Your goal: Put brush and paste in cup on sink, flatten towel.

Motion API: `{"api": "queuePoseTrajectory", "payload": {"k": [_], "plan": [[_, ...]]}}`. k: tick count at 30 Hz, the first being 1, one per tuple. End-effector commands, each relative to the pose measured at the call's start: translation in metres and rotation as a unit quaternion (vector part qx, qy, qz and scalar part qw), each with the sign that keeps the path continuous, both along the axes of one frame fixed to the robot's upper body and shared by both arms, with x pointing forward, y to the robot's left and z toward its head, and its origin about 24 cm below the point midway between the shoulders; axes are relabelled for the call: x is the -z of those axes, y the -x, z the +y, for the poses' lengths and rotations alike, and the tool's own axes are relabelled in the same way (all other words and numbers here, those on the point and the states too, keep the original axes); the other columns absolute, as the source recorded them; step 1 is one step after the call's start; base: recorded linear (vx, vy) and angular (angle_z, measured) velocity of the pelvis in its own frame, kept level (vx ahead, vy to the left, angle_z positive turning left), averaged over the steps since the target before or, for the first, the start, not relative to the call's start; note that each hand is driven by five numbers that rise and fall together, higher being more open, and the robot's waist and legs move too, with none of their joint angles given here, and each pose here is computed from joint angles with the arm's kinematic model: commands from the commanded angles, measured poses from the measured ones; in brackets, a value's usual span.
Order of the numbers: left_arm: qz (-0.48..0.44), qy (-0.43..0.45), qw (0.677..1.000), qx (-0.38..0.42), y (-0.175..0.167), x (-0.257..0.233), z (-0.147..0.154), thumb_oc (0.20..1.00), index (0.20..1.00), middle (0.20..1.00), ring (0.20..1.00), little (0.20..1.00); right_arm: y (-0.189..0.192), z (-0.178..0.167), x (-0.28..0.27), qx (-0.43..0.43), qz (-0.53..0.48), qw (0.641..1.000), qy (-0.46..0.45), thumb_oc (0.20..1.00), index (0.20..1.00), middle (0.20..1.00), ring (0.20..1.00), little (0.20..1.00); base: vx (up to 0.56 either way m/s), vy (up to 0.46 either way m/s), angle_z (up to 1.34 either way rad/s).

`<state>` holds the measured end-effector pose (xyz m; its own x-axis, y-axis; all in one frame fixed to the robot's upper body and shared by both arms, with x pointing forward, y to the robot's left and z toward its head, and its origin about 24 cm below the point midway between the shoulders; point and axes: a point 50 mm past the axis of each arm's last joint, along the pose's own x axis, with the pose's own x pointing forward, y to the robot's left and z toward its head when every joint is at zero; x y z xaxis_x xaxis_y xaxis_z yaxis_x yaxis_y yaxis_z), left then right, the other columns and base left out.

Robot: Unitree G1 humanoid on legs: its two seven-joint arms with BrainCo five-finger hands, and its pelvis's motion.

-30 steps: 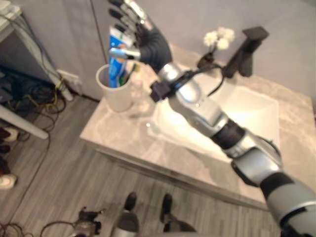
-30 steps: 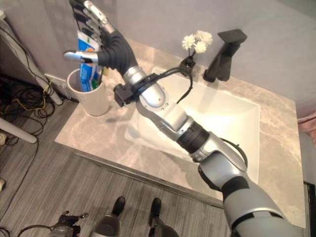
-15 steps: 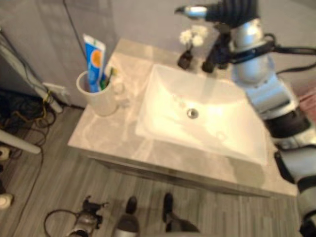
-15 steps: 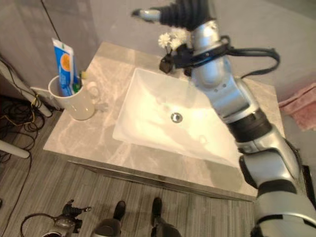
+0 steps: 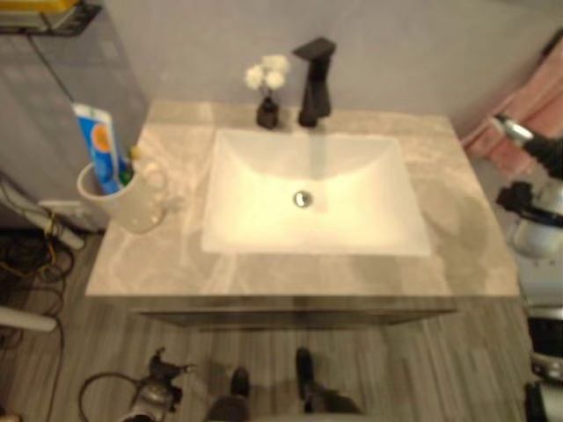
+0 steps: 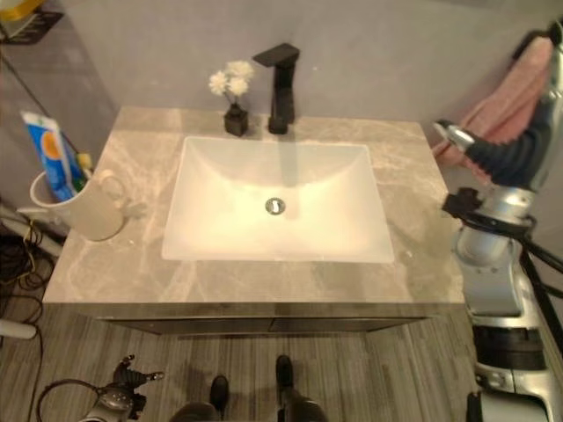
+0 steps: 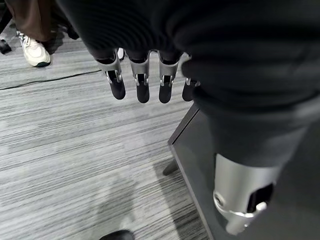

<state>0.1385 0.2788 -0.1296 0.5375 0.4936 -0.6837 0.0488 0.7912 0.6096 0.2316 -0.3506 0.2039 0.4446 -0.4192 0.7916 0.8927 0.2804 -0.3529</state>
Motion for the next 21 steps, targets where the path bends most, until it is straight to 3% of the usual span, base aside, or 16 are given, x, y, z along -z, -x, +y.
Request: {"api": "queuePoseTrajectory", "payload": {"k": [1,2,5,6,11,12,13,17,20,21], "plan": [[0.004,-0.025,1.0,-0.004,-0.004,-0.004,0.011,1.0,1.0,1.0,1.0,1.0,0.023,-0.048,0.008,0.15,-0.043,0.986,-0.063,1.0,1.0,1.0,1.0,1.0,-0.04,-0.031,-0.06],[0.009,-0.025,1.0,-0.012,0.0,-0.003,0.012,1.0,1.0,1.0,1.0,1.0,0.038,-0.073,0.042,0.215,0.003,0.969,-0.123,1.0,1.0,1.0,1.0,1.0,0.0,0.0,0.0],[0.006,-0.019,1.0,-0.016,-0.001,-0.002,0.011,1.0,1.0,1.0,1.0,1.0,0.053,-0.091,0.084,0.266,0.063,0.943,-0.192,1.0,1.0,1.0,1.0,1.0,-0.01,-0.005,0.02],[-0.033,0.0,0.999,0.01,-0.03,-0.007,-0.01,1.0,1.0,1.0,1.0,1.0,0.058,-0.094,0.106,0.272,0.103,0.93,-0.226,1.0,1.0,1.0,1.0,1.0,0.0,0.0,0.0],[0.008,0.024,0.999,0.022,0.001,0.005,-0.009,1.0,1.0,1.0,1.0,1.0,0.112,-0.099,0.207,0.321,0.283,0.805,-0.411,1.0,1.0,1.0,1.0,1.0,-0.03,-0.019,0.02],[0.008,0.024,0.999,0.022,0.001,0.004,-0.009,1.0,1.0,1.0,1.0,1.0,0.111,-0.099,0.207,0.32,0.283,0.805,-0.412,1.0,1.0,1.0,1.0,1.0,-0.05,-0.026,0.2],[0.01,0.025,0.999,0.025,0.001,0.004,-0.007,1.0,1.0,1.0,1.0,1.0,0.125,-0.079,0.243,0.309,0.349,0.756,-0.461,1.0,1.0,1.0,1.0,1.0,-0.04,-0.025,0.17],[-0.029,0.056,0.997,0.053,-0.016,-0.004,-0.015,1.0,1.0,1.0,1.0,1.0,0.148,-0.029,0.3,0.262,0.492,0.646,-0.521,1.0,1.0,1.0,1.0,1.0,-0.05,-0.025,0.12],[-0.062,0.112,0.989,0.076,-0.025,-0.012,-0.018,1.0,1.0,1.0,1.0,1.0,0.155,0.041,0.345,0.119,0.736,0.517,-0.422,1.0,1.0,1.0,1.0,1.0,-0.04,-0.025,0.18],[-0.066,0.119,0.987,0.08,-0.025,-0.014,-0.016,1.0,1.0,1.0,1.0,1.0,0.155,0.044,0.346,0.098,0.752,0.505,-0.413,1.0,1.0,1.0,1.0,1.0,-0.02,-0.022,0.04]]}}
